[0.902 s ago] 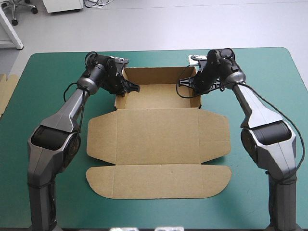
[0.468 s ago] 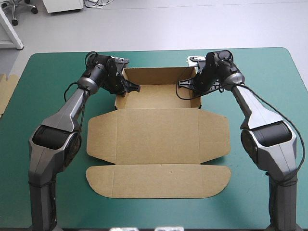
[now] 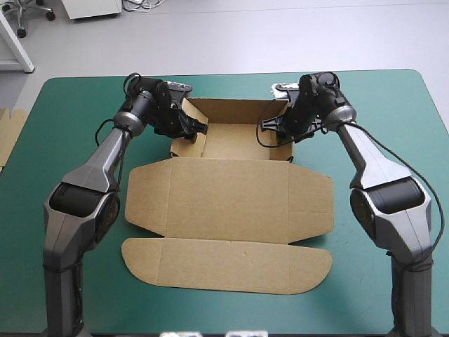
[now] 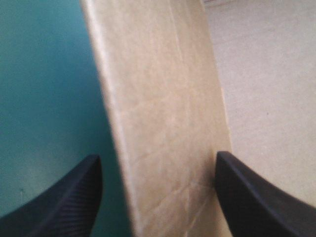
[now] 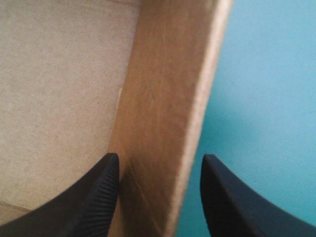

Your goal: Fold the box

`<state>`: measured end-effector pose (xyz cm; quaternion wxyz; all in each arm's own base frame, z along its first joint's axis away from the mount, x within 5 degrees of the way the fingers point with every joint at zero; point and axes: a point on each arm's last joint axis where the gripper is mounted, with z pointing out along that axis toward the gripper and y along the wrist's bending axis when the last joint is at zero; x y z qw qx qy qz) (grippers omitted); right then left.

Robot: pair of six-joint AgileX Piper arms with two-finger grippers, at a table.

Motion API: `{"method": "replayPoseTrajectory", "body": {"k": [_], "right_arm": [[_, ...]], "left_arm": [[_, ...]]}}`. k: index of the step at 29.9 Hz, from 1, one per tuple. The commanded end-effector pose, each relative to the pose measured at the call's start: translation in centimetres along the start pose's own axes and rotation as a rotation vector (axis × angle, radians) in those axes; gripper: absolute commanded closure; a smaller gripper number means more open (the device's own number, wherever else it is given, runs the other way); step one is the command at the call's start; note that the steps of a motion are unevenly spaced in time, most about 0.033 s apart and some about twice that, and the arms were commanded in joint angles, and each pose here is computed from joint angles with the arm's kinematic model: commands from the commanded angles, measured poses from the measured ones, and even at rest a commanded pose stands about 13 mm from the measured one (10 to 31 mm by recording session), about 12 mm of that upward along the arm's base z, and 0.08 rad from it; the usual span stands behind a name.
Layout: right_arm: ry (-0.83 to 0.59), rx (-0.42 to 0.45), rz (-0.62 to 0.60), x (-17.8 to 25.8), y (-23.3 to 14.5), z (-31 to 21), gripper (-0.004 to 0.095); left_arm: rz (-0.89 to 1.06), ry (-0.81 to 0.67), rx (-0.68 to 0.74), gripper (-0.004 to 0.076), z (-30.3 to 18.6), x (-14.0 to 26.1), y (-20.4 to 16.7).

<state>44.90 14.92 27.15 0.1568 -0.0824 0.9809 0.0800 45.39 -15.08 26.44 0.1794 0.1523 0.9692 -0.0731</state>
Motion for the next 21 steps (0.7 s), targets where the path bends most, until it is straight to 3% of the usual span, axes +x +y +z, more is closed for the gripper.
{"method": "replayPoseTrajectory", "body": {"k": [1,12,21], "right_arm": [[-0.106,-0.02,-0.005,-0.3,0.4,-5.2,0.0392],[-0.232,-0.031,-0.013,-0.1,0.8,-10.4,0.0393],[-0.356,0.023,-0.034,1.0,0.4,-15.9,0.0398]], "left_arm": [[0.006,-0.137,0.032,0.0175,-5.4,-0.8,-1.0],[0.019,-0.225,0.03,0.0177,-9.7,-0.9,-1.4],[0.062,-0.293,-0.009,0.0263,-13.9,0.2,-1.4]]}}
